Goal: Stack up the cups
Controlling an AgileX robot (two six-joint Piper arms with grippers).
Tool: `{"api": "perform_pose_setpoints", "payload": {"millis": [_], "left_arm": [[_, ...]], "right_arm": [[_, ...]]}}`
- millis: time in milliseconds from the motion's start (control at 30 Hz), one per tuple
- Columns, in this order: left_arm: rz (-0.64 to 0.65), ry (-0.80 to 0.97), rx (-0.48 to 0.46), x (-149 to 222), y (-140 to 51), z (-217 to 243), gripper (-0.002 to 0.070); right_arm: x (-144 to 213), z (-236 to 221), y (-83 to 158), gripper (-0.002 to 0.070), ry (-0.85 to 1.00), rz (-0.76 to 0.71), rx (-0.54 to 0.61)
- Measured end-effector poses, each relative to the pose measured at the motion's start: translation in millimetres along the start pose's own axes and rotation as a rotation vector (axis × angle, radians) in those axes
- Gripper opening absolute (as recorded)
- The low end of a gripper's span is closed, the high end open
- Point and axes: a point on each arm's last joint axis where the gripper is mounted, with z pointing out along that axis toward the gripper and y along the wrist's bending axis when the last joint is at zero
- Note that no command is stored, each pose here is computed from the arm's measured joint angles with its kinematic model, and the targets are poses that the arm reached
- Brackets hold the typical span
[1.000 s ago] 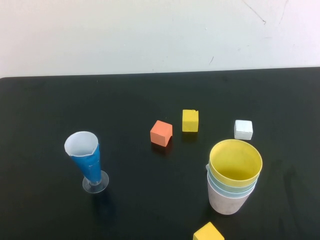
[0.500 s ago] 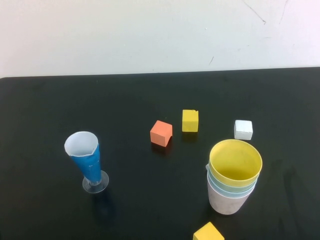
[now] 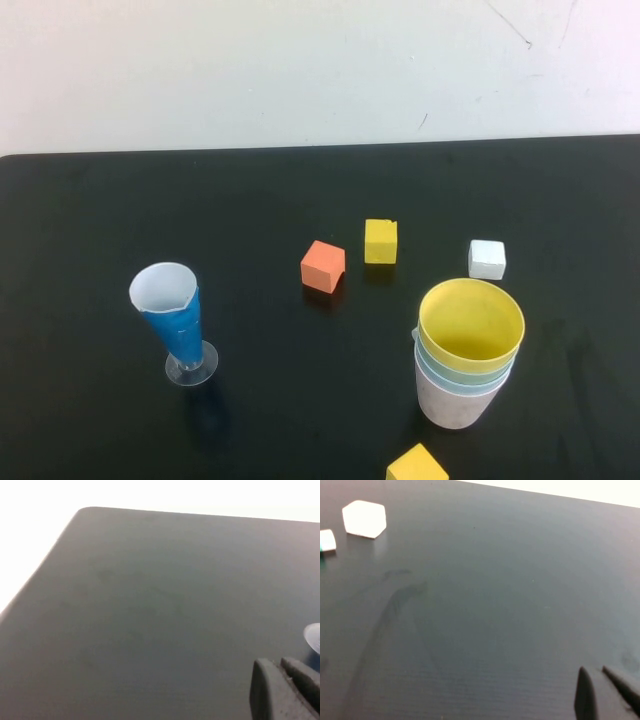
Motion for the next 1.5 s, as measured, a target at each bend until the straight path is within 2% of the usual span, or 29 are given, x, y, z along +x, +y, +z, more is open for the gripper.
{"api": "perform_pose_setpoints", "payload": {"millis": [300, 1200, 1500], "left_arm": [[0.035, 0.071, -0.022, 6.5, 1.4, -0.2, -0.0002], [0.047, 0.076, -0.021, 6.6, 1.3, -0.4, -0.0002], [0.054, 0.082, 0.009, 7.0, -0.3, -0.5, -0.0002]], "right_arm": [[0.2, 0.0, 0.0, -0.0002, 0.002, -0.001, 0.0], [0.4, 0.0, 0.0, -0.0002, 0.004, -0.001, 0.0], [0.4, 0.0, 0.0, -0.0002, 0.004, -0.001, 0.0]]}}
